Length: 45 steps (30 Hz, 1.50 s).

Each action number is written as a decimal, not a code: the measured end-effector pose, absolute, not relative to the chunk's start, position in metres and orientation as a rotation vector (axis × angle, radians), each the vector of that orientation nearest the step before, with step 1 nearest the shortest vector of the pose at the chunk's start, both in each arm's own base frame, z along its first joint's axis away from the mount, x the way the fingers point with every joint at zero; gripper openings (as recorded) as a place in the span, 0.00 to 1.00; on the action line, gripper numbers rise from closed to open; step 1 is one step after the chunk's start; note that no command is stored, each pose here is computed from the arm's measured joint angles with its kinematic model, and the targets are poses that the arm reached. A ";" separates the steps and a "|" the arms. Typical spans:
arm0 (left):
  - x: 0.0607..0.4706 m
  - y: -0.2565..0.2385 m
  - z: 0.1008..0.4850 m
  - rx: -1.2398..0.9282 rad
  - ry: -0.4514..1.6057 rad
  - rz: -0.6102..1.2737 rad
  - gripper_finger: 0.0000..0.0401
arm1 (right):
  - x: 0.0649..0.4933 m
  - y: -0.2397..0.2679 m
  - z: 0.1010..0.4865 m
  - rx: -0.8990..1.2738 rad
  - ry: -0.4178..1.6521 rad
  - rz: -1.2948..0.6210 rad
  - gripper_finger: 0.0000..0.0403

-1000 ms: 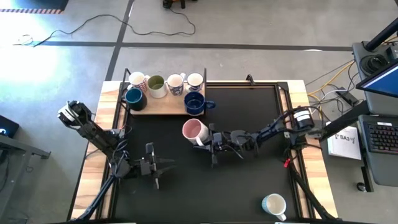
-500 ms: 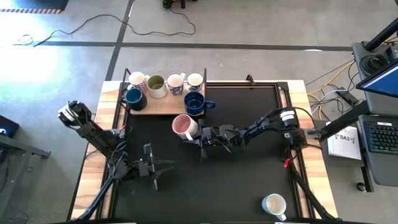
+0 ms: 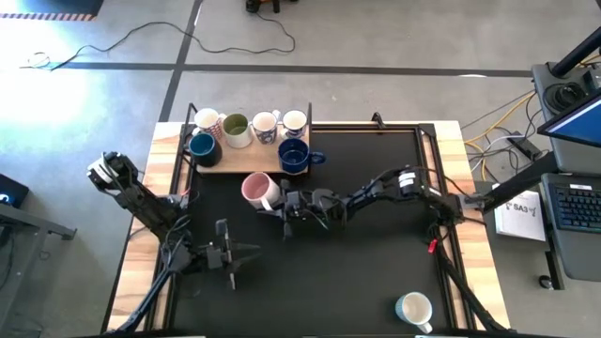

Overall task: Place coffee mugs
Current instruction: Put the pink-white mug on the shelf

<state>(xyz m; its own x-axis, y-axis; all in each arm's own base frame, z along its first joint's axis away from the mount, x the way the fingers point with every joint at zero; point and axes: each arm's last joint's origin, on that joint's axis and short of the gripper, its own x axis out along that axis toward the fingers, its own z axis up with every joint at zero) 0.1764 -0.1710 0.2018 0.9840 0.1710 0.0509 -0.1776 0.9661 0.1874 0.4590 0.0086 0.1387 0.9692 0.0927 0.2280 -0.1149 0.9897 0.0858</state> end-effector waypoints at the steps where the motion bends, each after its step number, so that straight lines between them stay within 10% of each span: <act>1: 0.176 -0.171 0.202 0.193 -0.034 0.176 0.16 | 0.461 0.007 0.138 0.107 -0.241 0.103 0.05; 45: 0.169 -0.176 0.202 0.192 -0.030 0.188 0.16 | 0.520 -0.043 0.122 0.208 -0.363 -0.124 0.05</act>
<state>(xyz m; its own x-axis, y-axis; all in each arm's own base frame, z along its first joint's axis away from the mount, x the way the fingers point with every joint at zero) 0.1694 -0.1764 0.2019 0.9820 0.1829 0.0471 -0.1885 0.9641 0.1869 0.5199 -0.0435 0.1224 0.9277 -0.1575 0.3386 0.0833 0.9711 0.2236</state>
